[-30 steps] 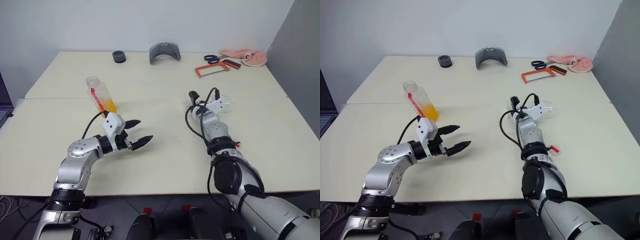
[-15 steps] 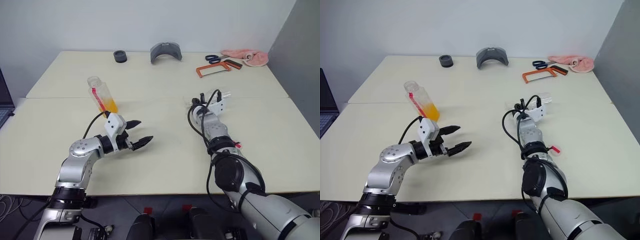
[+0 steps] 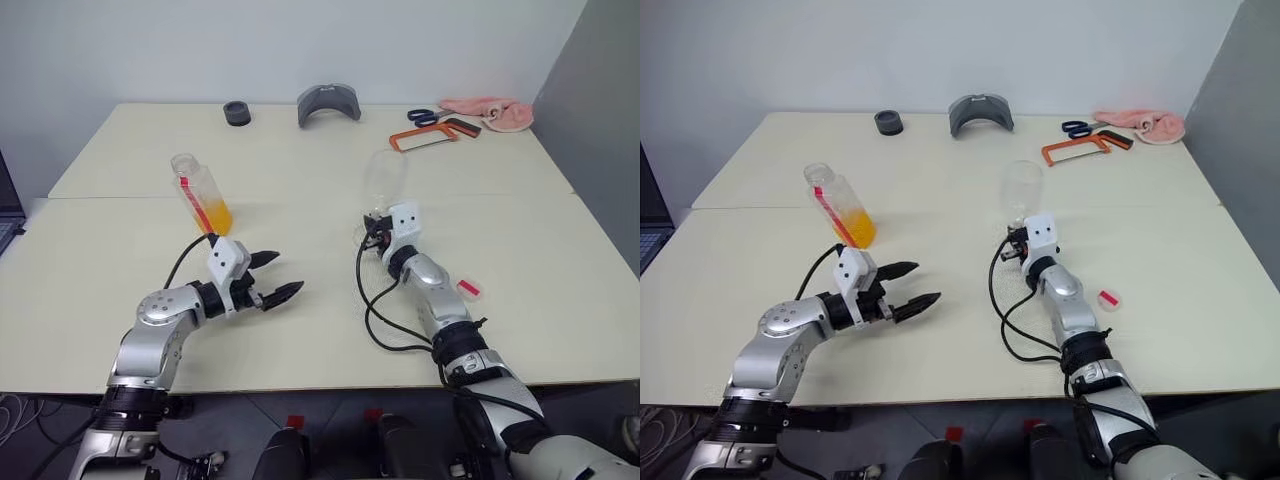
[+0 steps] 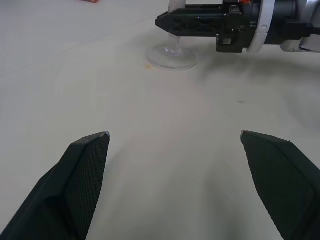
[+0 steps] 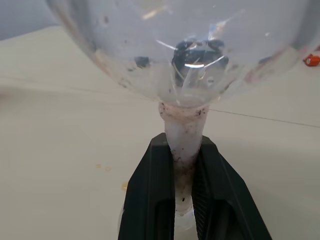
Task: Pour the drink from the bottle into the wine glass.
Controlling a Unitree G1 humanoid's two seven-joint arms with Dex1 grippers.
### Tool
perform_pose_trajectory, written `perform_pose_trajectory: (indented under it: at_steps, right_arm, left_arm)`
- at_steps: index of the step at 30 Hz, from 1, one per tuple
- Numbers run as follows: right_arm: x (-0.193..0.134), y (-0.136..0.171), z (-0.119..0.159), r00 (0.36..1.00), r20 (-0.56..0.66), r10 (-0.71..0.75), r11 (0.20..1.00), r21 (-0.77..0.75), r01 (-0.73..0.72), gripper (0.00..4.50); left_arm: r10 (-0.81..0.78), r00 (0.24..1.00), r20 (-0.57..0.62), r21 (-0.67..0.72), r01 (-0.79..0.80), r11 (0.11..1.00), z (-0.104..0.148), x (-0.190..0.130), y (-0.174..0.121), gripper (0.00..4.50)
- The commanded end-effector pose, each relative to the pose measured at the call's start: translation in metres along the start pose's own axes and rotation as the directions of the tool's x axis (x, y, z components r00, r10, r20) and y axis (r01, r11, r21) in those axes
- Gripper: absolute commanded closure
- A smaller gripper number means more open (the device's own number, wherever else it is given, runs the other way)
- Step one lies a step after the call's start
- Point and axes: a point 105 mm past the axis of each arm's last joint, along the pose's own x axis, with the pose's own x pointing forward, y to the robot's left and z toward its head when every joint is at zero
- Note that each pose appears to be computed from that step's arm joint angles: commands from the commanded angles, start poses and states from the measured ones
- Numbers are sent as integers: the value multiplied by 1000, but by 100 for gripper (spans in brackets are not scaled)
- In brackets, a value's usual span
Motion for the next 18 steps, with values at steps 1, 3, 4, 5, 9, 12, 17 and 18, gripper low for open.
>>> perform_pose_trajectory:
  at_steps: [1,3,4,5,9,12,17,18]
  right_arm:
    - [-2,12,-15,998,-37,45,998,-31,-47,434]
    - [-1,17,-17,997,-32,74,995,-70,-76,434]
    - [-1,20,-15,996,-17,89,992,-89,-91,434]
    - [1,23,-11,994,1,106,989,-100,-105,434]
    - [12,36,15,980,95,175,983,-77,-168,434]
    - [22,49,25,969,105,225,973,-71,-219,434]
    - [29,63,16,956,41,289,955,-75,-285,434]
    - [29,65,15,954,31,299,953,-69,-297,434]
  left_arm:
    - [47,998,38,35,-48,998,10,-12,8,0]
    - [81,996,36,27,-82,996,8,-19,11,0]
    - [96,995,37,24,-97,995,7,-22,13,0]
    - [108,993,39,21,-108,994,7,-25,13,0]
    - [150,987,53,10,-150,989,10,-37,15,0]
    - [182,981,70,17,-184,983,17,-45,16,0]
    - [200,977,80,31,-203,979,27,-51,16,0]
    - [205,975,83,40,-208,977,30,-53,17,0]
